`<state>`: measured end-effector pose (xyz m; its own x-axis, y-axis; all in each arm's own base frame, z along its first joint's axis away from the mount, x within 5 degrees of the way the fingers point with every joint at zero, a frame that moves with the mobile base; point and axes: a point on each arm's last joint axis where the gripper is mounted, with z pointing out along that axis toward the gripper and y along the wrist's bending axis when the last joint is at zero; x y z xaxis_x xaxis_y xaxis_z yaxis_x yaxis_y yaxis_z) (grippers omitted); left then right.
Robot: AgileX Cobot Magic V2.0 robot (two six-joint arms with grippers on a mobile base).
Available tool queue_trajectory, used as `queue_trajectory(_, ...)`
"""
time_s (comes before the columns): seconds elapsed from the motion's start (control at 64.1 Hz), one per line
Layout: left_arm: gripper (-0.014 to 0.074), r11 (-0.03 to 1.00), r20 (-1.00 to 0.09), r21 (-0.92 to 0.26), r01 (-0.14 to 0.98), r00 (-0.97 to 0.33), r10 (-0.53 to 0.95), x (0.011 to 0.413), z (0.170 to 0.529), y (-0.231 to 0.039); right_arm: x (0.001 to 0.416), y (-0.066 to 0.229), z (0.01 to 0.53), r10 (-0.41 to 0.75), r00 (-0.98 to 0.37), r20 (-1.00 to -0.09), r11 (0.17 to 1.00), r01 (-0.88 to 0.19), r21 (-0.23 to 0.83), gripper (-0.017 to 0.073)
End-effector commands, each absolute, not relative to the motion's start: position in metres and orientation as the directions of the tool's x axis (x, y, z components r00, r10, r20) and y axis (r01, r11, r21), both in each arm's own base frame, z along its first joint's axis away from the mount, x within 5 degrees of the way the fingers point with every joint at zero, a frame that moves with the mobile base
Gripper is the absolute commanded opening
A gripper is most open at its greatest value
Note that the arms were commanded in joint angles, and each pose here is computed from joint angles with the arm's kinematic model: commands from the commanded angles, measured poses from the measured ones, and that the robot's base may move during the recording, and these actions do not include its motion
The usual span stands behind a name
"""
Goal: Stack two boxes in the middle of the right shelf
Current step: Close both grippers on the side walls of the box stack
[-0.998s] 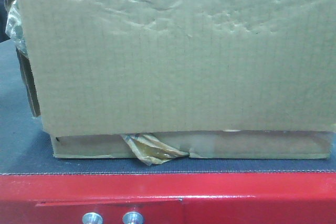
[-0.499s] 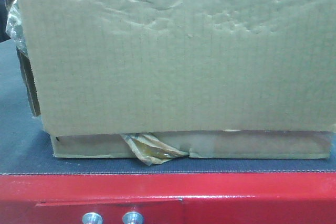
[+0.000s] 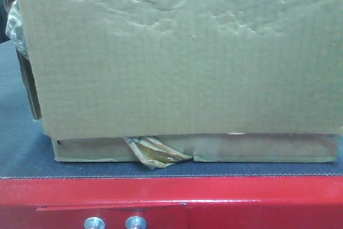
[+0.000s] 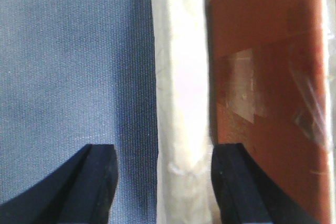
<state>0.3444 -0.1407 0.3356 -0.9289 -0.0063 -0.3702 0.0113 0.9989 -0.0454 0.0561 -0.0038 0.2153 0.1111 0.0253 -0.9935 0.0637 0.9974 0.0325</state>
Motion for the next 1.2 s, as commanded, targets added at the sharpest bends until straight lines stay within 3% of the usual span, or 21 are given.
queue_trajectory(0.0, 0.0308, 0.998, -0.393, -0.058, 0.014, -0.919, -0.010, 0.345, 0.344, -0.141, 0.055, -0.004, 0.222, 0.027, 0.159, -0.987, 0.997, 0.067, 0.038, -0.0163)
queue_trajectory(0.218, 0.0308, 0.998, -0.412, -0.061, 0.015, -0.911, -0.011, 0.346, 0.349, -0.141, 0.041, -0.001, 0.278, 0.048, -0.017, -0.999, 0.998, 0.047, 0.047, -0.0163)
queue_trajectory(0.39, 0.0308, 0.998, -0.412, -0.061, 0.015, -0.911, -0.011, 0.346, 0.349, -0.141, 0.059, -0.001, 0.309, 0.057, -0.208, -0.977, 0.998, 0.046, 0.048, -0.0163)
queue_trajectory(0.53, 0.0308, 0.998, -0.413, -0.060, 0.015, -0.911, -0.011, 0.346, 0.349, -0.141, 0.090, -0.002, 0.322, 0.067, -0.446, -0.893, 0.998, 0.048, 0.051, -0.0163)
queue_trajectory(0.624, 0.0308, 0.998, -0.413, -0.060, 0.015, -0.911, -0.011, 0.346, 0.349, -0.141, 0.110, -0.004, 0.327, 0.071, -0.535, -0.842, 0.997, 0.050, 0.052, -0.0163)
queue_trajectory(1.092, 0.0308, 0.998, -0.413, -0.060, 0.015, -0.911, -0.011, 0.346, 0.349, -0.141, 0.165, -0.007, 0.343, 0.075, -0.689, -0.721, 0.997, 0.053, 0.053, -0.0163)
queue_trajectory(1.186, 0.0308, 0.998, -0.414, -0.056, 0.015, -0.910, -0.009, 0.346, 0.349, -0.141, 0.184, -0.008, 0.353, 0.139, -0.745, -0.653, 0.990, 0.100, 0.097, -0.0162)
